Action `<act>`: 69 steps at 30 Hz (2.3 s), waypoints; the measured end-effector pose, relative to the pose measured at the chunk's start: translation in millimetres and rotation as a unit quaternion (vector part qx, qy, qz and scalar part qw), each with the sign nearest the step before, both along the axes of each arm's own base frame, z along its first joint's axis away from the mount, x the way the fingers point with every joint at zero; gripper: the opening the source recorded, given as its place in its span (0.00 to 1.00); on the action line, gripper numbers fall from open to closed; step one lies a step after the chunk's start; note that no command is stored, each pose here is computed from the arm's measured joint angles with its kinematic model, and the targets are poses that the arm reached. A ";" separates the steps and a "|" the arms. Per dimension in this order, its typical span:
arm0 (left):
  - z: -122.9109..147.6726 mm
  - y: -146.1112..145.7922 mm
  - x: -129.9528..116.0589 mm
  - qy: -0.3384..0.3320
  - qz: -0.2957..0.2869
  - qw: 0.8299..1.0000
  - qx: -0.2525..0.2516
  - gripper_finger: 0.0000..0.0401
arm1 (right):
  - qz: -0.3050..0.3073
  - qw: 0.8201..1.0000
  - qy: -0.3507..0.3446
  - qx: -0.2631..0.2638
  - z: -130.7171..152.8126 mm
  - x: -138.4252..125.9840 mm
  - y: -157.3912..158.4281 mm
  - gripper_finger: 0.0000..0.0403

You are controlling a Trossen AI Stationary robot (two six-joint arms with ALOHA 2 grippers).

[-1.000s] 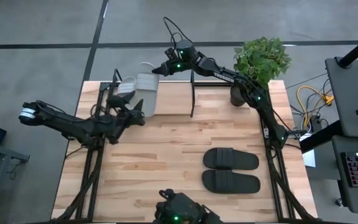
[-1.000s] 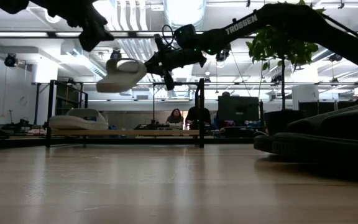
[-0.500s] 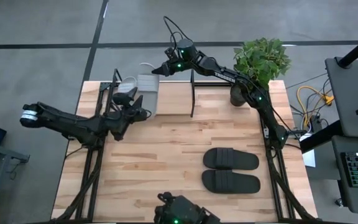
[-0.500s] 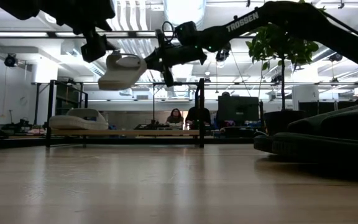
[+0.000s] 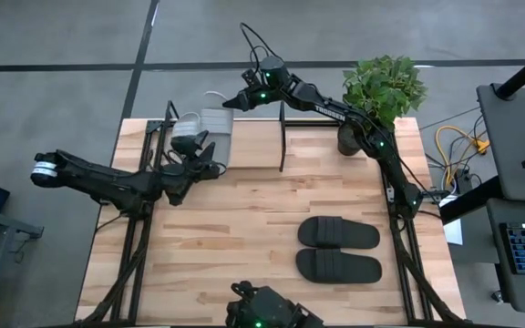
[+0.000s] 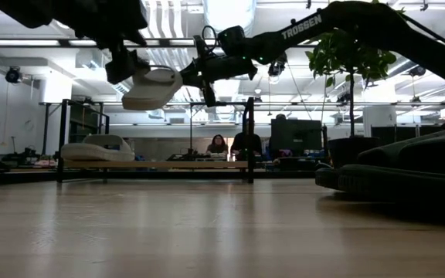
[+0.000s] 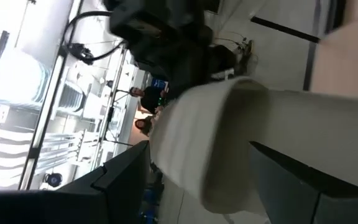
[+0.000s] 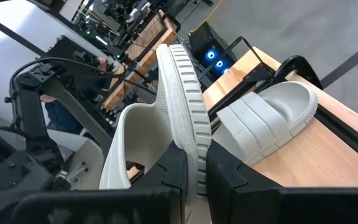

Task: Pick and place slides into the shelf
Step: Put the gray slides on the shelf

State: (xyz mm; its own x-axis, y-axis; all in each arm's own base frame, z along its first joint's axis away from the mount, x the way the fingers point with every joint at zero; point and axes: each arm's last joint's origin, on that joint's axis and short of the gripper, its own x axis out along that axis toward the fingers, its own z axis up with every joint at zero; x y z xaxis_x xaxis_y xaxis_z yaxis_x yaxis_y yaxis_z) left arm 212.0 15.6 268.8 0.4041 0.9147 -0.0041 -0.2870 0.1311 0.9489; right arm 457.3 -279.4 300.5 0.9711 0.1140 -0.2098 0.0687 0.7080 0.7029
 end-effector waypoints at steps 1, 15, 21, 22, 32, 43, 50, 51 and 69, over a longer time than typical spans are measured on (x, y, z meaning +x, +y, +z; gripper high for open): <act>-1.2 2.0 1.5 0.000 0.005 1.000 0.000 0.63 | 0.000 1.000 0.000 0.000 0.0 0.2 0.4 0.06; -1.5 29.3 9.2 -0.022 0.069 0.997 0.003 0.63 | 0.026 1.000 -0.003 0.000 0.0 4.6 9.0 0.06; 5.7 35.5 9.0 -0.029 0.083 0.996 0.005 0.59 | 0.029 1.000 -0.003 -0.002 0.5 5.6 11.1 0.06; 6.7 36.4 8.8 -0.034 0.083 0.996 0.005 0.58 | 0.030 1.000 -0.004 -0.002 0.6 6.0 11.8 0.06; 7.0 37.9 9.7 -0.037 0.067 0.997 0.007 0.32 | 0.031 1.000 -0.005 -0.002 1.0 6.6 13.0 0.06; 11.4 37.8 11.4 -0.053 0.050 0.997 0.004 0.01 | 0.033 0.999 -0.008 -0.009 2.2 5.9 12.5 0.07; 12.1 37.8 11.6 -0.058 0.049 0.997 0.003 0.00 | 0.023 1.000 -0.004 0.002 3.8 -0.4 4.3 0.26; 12.5 37.8 11.6 -0.060 0.049 0.997 0.003 0.00 | 0.023 1.000 -0.004 0.001 4.8 -2.3 2.5 0.28; 16.7 41.2 0.1 -0.153 0.022 0.987 -0.045 0.00 | 0.018 0.988 -0.074 -0.132 102.1 -60.3 13.0 0.35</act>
State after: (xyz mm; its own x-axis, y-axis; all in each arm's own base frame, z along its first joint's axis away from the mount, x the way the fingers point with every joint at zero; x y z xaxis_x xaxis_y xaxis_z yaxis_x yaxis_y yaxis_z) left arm 212.1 56.8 285.5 0.3583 0.9331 0.0289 -0.5655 0.1923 0.8020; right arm 397.0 -266.4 402.7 0.9898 0.1084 -0.0930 -0.0486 0.8682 0.4939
